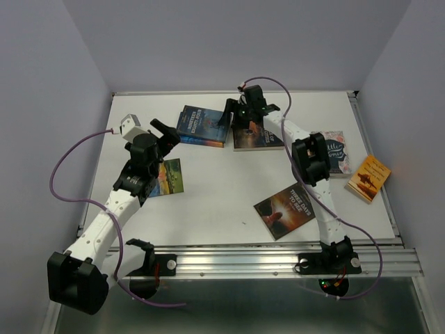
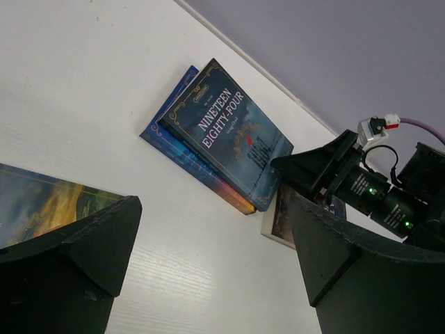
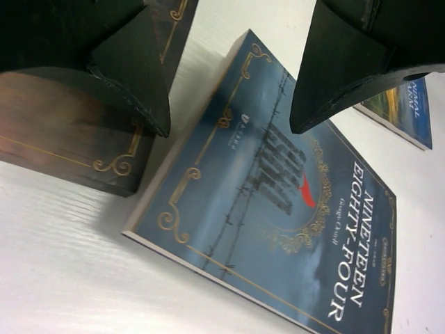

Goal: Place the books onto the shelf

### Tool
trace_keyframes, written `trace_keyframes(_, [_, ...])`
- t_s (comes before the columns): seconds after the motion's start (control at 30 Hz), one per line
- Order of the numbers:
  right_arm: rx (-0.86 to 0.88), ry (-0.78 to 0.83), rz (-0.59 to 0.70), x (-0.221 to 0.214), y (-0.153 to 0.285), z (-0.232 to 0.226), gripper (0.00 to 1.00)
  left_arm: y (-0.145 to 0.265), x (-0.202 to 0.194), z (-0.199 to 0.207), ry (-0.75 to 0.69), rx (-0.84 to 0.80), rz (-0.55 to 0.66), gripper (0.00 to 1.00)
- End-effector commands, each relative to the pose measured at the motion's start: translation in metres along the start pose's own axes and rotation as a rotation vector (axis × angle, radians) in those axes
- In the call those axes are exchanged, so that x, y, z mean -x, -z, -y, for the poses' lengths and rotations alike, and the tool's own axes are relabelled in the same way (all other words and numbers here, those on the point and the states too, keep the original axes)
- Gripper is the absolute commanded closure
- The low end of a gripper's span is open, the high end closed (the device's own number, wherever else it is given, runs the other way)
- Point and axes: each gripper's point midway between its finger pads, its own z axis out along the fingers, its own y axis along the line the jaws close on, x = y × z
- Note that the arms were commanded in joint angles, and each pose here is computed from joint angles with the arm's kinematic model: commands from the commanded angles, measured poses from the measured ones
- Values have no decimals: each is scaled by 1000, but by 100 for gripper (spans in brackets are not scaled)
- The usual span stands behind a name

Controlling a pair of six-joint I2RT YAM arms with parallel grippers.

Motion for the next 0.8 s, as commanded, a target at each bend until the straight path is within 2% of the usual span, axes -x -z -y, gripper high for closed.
trace_keyframes(0.0, [28, 71, 37, 12, -2, -27, 28, 6, 19, 9, 7, -31, 50, 1])
trace_keyframes(0.2, [4, 90, 58, 15, -7, -26, 34, 4, 15, 10, 6, -33, 37, 1])
trace_keyframes(0.6, [3, 150, 59, 14, -12, -27, 34, 0, 10, 9, 4, -28, 17, 1])
trace_keyframes(0.77, [4, 216, 61, 16, -3, -36, 33, 3, 6, -9, 24, 65, 8, 1])
